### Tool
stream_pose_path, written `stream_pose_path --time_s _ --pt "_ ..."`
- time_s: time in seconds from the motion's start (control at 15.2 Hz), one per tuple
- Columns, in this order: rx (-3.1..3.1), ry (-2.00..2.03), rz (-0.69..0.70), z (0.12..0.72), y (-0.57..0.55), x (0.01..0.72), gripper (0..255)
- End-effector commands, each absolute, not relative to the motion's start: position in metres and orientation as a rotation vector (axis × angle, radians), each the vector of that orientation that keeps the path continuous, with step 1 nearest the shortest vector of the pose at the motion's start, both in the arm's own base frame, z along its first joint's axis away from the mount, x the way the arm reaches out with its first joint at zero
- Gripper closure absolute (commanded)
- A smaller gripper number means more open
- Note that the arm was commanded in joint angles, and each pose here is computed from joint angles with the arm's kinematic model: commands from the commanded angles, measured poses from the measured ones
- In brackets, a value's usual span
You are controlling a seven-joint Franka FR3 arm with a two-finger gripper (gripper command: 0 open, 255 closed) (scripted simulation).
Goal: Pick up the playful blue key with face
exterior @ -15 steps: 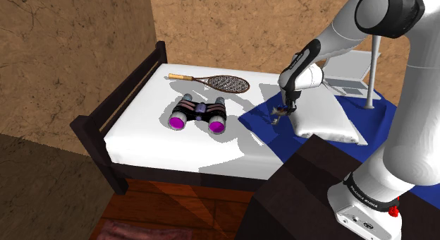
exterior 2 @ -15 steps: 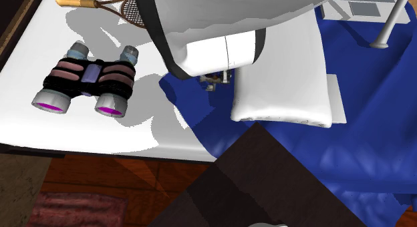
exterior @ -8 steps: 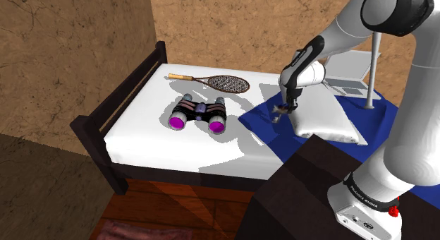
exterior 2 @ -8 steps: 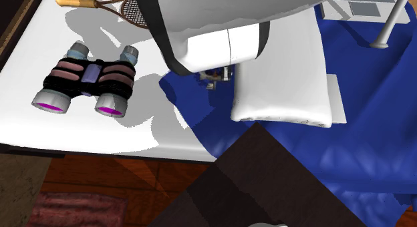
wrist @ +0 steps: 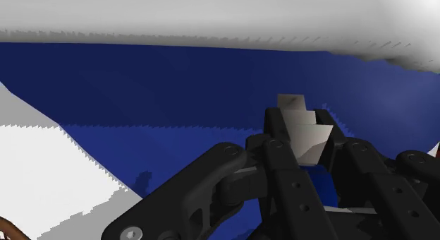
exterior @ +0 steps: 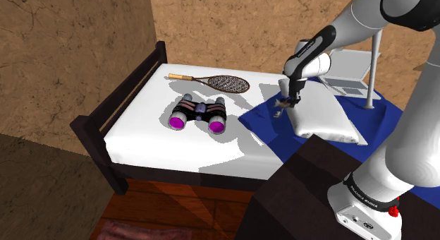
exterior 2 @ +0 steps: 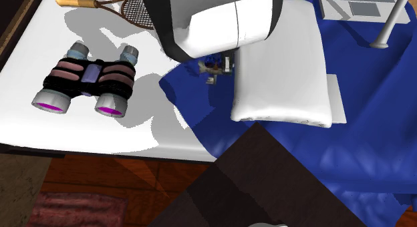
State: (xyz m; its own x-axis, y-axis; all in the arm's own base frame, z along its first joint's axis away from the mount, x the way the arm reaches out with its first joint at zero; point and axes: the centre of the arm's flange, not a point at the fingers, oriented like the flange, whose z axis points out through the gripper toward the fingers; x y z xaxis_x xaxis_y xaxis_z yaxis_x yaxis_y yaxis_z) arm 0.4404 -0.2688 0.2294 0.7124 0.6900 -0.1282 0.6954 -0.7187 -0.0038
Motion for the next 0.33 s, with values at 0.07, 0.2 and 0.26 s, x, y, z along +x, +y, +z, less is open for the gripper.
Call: stream_pose_path --time_s 0.07,0.2,0.26 --pt "2.866 1.160 -0.187 0.245 -0.269 0.440 255" --pt "2.866 1.160 -0.187 0.251 -0.269 0.440 255" --pt "2.866 1.160 -0.187 0.251 -0.269 0.440 255"
